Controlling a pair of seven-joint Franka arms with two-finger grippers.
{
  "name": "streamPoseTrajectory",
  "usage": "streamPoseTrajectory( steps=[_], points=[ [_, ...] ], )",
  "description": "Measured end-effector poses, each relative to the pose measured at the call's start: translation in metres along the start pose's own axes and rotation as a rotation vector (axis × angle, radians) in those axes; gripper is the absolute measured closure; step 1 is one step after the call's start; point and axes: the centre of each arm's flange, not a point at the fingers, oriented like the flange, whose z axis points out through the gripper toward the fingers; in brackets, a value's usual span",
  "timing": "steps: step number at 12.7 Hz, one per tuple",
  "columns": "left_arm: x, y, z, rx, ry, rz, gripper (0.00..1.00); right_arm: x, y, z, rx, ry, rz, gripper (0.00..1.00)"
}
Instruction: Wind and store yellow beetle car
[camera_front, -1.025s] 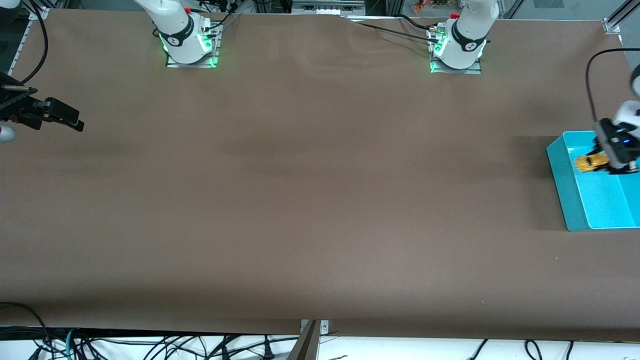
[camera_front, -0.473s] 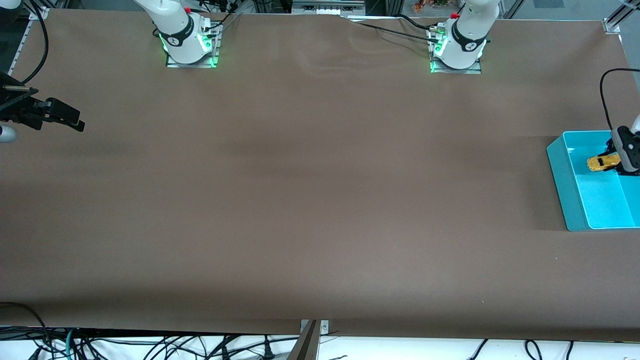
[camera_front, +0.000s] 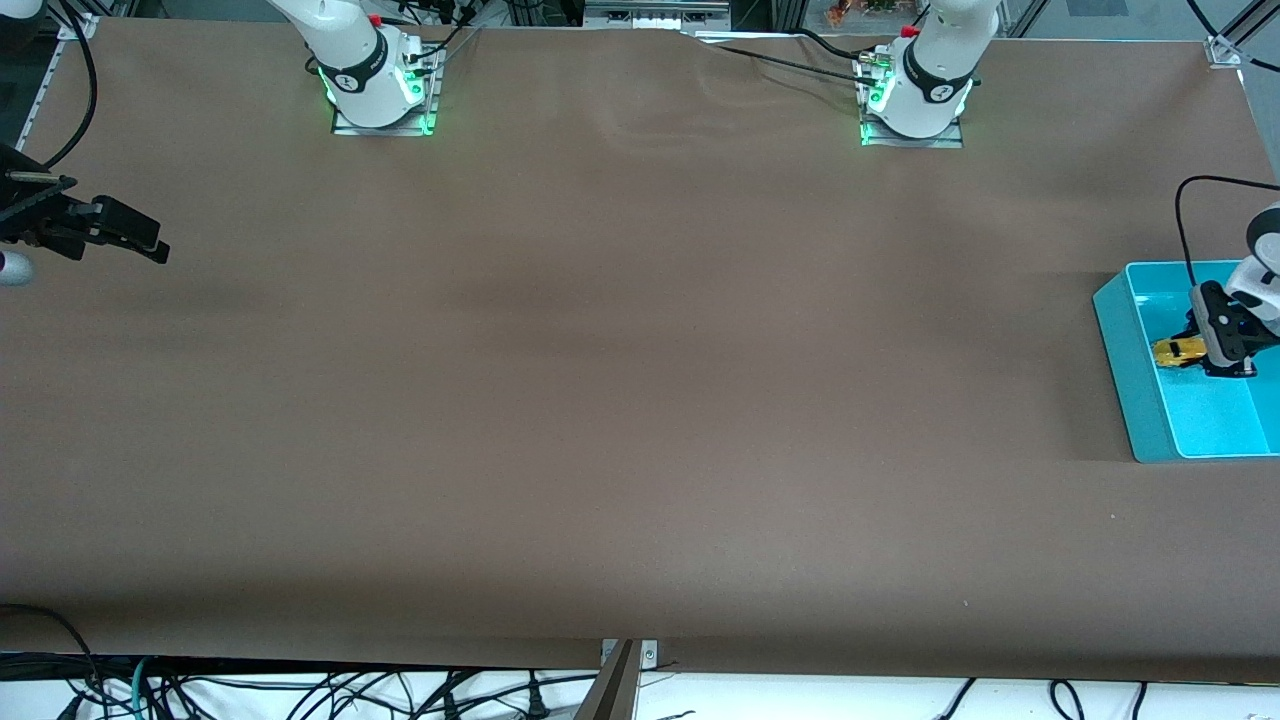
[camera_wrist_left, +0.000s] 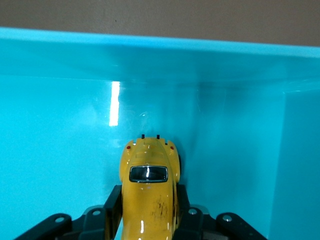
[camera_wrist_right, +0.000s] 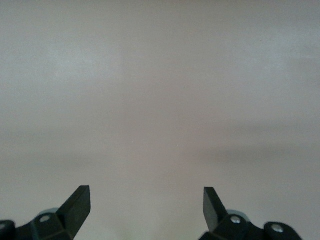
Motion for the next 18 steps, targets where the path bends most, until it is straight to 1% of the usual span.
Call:
streamPoseTrajectory(
  steps=[2,4,5,7,9,10,12,14,16,18],
  points=[
    [0.001,0.000,0.015,0.005,0.014,-0.015,0.54,0.000,0.000,0.000,0.000,0.003,0.000,0.00],
    [-0.001,-0.001,0.016,0.012,0.016,-0.021,0.54,0.001,0.000,-0.001,0.000,0.007,0.000,0.00],
    [-0.001,-0.001,0.016,0.013,0.015,-0.021,0.49,0.001,0.000,-0.001,0.000,0.007,0.000,0.00],
    [-0.003,-0.006,0.009,0.028,0.007,-0.020,0.28,0.001,0.000,-0.001,0.000,0.007,0.000,0.00],
    [-0.006,-0.013,-0.015,0.056,-0.007,-0.019,0.06,0.001,0.000,-0.001,0.000,0.007,0.000,0.00],
    [-0.007,-0.017,-0.034,0.072,-0.015,-0.018,0.00,0.001,0.000,0.000,0.000,0.007,0.000,0.00],
    [-0.004,-0.021,-0.079,0.106,-0.023,-0.026,0.00,0.001,0.000,0.000,0.000,0.007,0.000,0.00],
    [0.013,-0.023,-0.119,0.107,0.016,-0.082,0.00,0.001,0.000,0.000,0.000,0.007,0.000,0.00],
    [0.040,-0.030,-0.153,0.106,0.029,-0.178,0.00,0.001,0.000,0.000,0.001,0.007,0.000,0.00],
    [0.078,-0.042,-0.183,0.101,0.043,-0.284,0.00,0.001,0.000,0.000,0.001,0.006,0.000,0.00]
  ],
)
